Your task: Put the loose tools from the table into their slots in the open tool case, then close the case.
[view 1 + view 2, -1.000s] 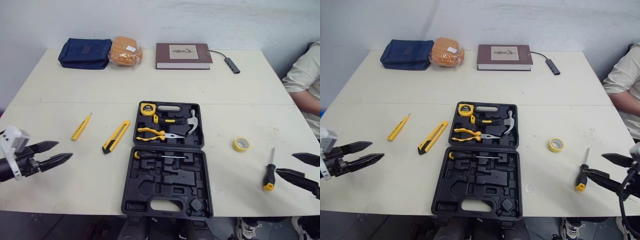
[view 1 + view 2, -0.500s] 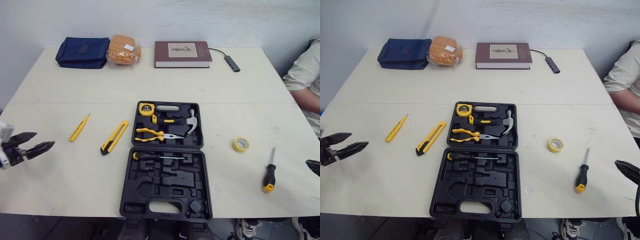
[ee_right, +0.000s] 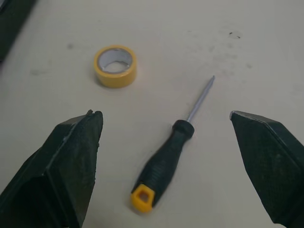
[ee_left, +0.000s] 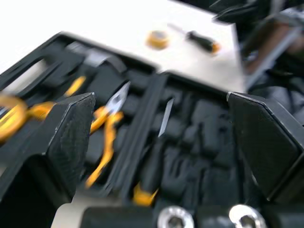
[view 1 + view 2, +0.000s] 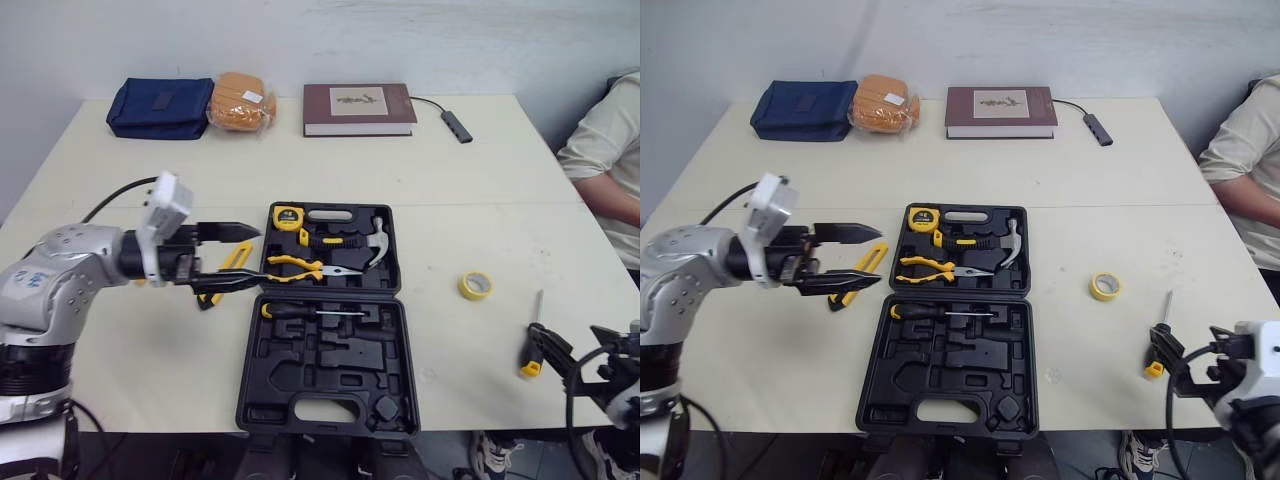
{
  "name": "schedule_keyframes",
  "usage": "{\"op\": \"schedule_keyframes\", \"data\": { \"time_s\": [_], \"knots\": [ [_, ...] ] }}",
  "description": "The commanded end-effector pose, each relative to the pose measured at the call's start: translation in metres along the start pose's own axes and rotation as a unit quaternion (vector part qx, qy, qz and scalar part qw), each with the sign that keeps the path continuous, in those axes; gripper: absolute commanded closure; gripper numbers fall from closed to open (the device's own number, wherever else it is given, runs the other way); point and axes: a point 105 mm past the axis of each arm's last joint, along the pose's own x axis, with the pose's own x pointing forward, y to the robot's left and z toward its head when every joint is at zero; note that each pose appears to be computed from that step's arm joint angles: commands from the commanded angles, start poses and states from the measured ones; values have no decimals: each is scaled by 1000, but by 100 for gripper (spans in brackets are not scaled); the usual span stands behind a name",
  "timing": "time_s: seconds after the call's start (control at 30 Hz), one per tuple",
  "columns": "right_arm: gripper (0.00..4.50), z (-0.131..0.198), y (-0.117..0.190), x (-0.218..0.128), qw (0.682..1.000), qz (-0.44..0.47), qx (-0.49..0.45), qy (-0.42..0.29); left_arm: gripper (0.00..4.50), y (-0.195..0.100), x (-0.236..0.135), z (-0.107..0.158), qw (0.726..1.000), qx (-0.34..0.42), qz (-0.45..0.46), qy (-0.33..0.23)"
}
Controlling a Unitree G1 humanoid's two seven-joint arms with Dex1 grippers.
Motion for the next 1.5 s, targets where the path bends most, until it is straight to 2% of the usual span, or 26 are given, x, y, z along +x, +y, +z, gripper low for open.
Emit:
{"op": "schedule_keyframes", "data": {
  "time_s": [0.03, 0.1, 0.17, 0.3, 0.53, 0.63, 0.73, 0.8, 0.83, 0.9, 0.97, 1.07, 1.2, 1.3, 1.4, 1.5],
  "knots": [
    [0, -3, 12, 2, 999, -50, 0, -6, 2, -24, 27, 18, 994, 47, -97, -10],
    [0, -10, 11, 6, 996, -83, 12, -3, 2, -29, 39, 27, 989, 59, -133, -23],
    [0, -23, 9, 12, 993, -115, 34, 6, 2, -28, 53, 29, 984, 81, -155, -12],
    [0, -35, 11, 21, 990, -135, 41, 16, 2, -25, 71, 35, 979, 95, -180, -19],
    [0, -45, 9, 31, 985, -166, 46, 11, 2, -33, 81, 34, 967, 102, -232, -25],
    [87, -53, 8, 33, 980, -186, 69, 7, 0, -32, 87, 38, 965, 109, -234, -37],
    [223, -55, 6, 32, 978, -196, 66, 1, 0, -29, 90, 41, 966, 111, -229, -41],
    [337, -51, 4, 28, 977, -201, 64, -12, 0, -29, 90, 40, 966, 111, -232, -39],
    [350, -49, 3, 27, 977, -201, 63, -17, 0, -29, 89, 40, 965, 111, -233, -38],
    [348, -37, 4, 26, 981, -186, 30, -41, 0, -26, 88, 37, 967, 113, -227, -33],
    [348, -12, 13, 29, 988, -133, -11, -79, 0, -23, 84, 33, 970, 112, -215, -27],
    [348, 20, 39, 34, 992, -16, -22, -122, 0, -20, 76, 24, 975, 105, -195, -14],
    [348, 44, 83, 37, 975, 173, -65, -122, 0, -18, 58, 9, 983, 100, -155, 12],
    [348, 48, 117, 35, 936, 320, -120, -84, 0, -16, 40, -6, 989, 96, -108, 42],
    [348, 47, 145, 24, 871, 455, -179, -37, 0, -16, 20, -20, 992, 83, -62, 72],
    [348, 46, 161, 24, 818, 531, -221, 1, 0, -21, 2, -35, 992, 68, -27, 105]
  ]
}}
